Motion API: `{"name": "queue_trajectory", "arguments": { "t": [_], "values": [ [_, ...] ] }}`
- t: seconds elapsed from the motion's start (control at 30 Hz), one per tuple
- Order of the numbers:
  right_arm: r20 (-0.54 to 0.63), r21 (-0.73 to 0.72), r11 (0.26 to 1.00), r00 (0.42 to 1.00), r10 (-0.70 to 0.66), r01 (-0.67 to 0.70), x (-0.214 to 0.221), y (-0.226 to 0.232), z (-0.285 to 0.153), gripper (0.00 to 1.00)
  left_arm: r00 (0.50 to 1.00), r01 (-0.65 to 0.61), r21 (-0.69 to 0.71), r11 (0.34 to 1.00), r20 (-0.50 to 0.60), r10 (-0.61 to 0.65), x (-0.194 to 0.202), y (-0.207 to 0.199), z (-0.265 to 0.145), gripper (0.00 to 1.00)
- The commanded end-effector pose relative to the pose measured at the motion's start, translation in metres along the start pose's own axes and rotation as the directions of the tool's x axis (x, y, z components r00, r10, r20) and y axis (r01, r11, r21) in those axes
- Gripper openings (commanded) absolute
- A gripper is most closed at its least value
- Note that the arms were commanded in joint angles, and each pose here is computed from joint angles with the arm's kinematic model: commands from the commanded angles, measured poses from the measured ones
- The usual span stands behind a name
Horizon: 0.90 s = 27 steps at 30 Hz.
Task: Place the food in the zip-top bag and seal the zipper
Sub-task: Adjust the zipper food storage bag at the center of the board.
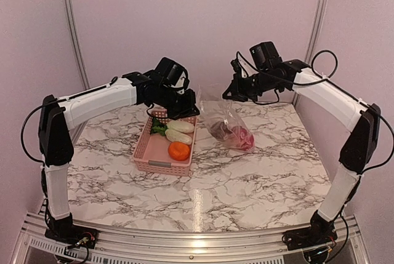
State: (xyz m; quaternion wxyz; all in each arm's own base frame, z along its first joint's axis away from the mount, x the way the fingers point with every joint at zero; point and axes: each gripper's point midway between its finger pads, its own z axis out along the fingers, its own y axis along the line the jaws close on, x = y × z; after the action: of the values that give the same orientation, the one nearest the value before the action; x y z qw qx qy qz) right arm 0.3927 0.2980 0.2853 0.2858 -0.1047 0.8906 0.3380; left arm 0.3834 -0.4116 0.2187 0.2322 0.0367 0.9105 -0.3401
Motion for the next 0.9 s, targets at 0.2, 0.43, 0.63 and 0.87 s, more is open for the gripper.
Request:
{"name": "queue_trajectory", "arguments": {
  "t": [0.2, 0.43, 0.63, 0.87],
  "values": [
    [0.149, 0.261, 0.964, 0.985, -0.085, 0.044, -0.081, -0.016, -0.102, 0.00, 0.983, -0.033, 0.369, 0.929, 0.179, -0.036, -0.067, -0.124, -0.069, 0.00],
    [0.094, 0.242, 0.970, 0.995, -0.037, 0.013, -0.042, -0.039, -0.083, 0.00, 0.996, 0.073, 0.397, 0.915, 0.010, -0.084, -0.043, -0.121, -0.024, 0.00],
    [0.149, 0.227, 0.973, 0.986, -0.076, 0.041, -0.056, -0.027, -0.097, 0.00, 0.995, 0.057, 0.446, 0.893, 0.046, -0.087, -0.054, -0.134, -0.028, 0.00],
    [0.247, 0.277, 0.959, 0.960, -0.132, 0.060, -0.075, -0.020, -0.128, 0.00, 0.998, 0.070, 0.446, 0.892, -0.030, -0.063, -0.037, -0.131, -0.015, 0.00]
  ]
}}
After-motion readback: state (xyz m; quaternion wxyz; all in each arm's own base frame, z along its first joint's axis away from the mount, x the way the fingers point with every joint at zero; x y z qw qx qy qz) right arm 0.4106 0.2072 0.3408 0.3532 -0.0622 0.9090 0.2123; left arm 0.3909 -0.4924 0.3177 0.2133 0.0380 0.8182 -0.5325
